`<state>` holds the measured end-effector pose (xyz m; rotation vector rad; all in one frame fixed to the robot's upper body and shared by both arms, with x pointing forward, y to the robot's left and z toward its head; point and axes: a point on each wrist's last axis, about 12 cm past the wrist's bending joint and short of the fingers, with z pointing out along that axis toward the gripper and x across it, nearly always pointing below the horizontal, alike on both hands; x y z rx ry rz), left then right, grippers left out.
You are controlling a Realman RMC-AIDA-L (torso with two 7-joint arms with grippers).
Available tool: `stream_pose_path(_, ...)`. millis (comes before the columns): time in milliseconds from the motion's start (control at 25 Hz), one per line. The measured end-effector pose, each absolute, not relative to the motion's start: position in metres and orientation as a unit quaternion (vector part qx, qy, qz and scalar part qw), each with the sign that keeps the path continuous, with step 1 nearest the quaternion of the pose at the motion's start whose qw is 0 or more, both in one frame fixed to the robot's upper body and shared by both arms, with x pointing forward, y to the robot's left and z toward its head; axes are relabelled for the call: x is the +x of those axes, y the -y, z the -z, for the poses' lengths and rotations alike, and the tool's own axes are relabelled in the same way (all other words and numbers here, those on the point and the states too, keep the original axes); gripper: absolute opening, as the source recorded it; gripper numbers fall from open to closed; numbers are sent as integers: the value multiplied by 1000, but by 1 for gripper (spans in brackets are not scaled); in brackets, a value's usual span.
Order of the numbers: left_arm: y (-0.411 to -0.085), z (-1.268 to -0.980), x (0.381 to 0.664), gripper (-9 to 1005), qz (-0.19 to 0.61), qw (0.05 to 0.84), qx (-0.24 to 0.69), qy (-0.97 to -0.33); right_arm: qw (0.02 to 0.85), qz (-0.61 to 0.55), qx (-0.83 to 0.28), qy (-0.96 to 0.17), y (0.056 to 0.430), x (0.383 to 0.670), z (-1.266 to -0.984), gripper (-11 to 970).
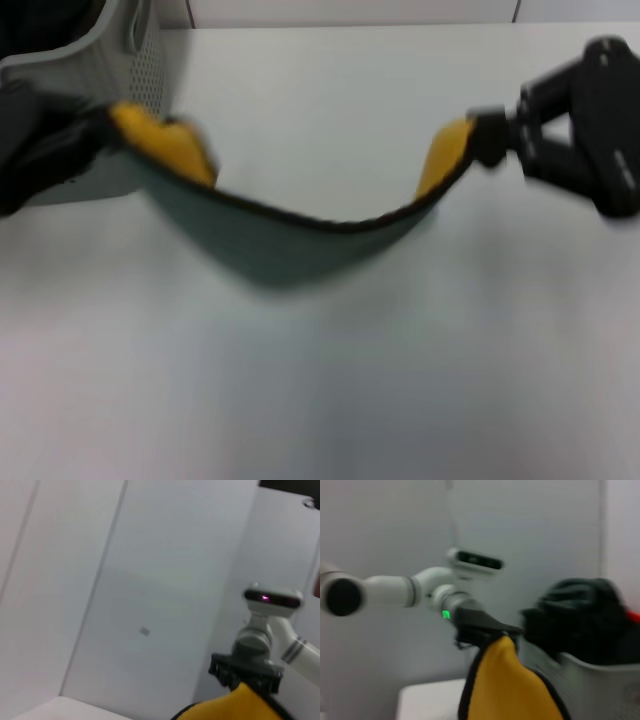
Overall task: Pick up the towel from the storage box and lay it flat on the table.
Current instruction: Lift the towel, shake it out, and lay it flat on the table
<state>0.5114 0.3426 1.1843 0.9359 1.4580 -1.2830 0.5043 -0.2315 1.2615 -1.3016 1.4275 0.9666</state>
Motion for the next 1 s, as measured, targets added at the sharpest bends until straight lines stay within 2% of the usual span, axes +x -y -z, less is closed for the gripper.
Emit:
stream_pose_path(80, -354, -1186, 499, 12, 525, 475, 388, -590, 476, -399, -542, -566, 231, 486, -1272, 15)
stream_pose_path(160, -359, -1189, 488, 13, 528, 470, 401, -583, 487, -393, -543, -561, 233, 480, -1279, 15)
stream_pose_path(280, -355, -1188, 485, 13, 534, 444, 409, -591, 478, -405, -525, -576, 234, 490, -1273, 15)
stream_pose_path(400, -354, -1177, 492, 13, 529, 424, 385, -626, 408, -465, -495, -610, 220, 523, -1233, 16)
stream_pose_path(480, -353, -1162, 502, 13, 506, 404, 356, -674, 379, -485, -475, -629, 214, 536, -1212, 16)
stream_pose_path(640, -347, -1132, 526, 14, 429, 362, 308, -769, 328, -502, -411, -686, 203, 564, -1162, 16)
stream_pose_path(800, -340, -1118, 546, 14, 372, 335, 287, -816, 329, -473, -392, -717, 201, 578, -1146, 16)
stream_pose_path(1000, -332, -1114, 562, 15, 347, 332, 278, -832, 359, -423, -383, -739, 207, 591, -1142, 16)
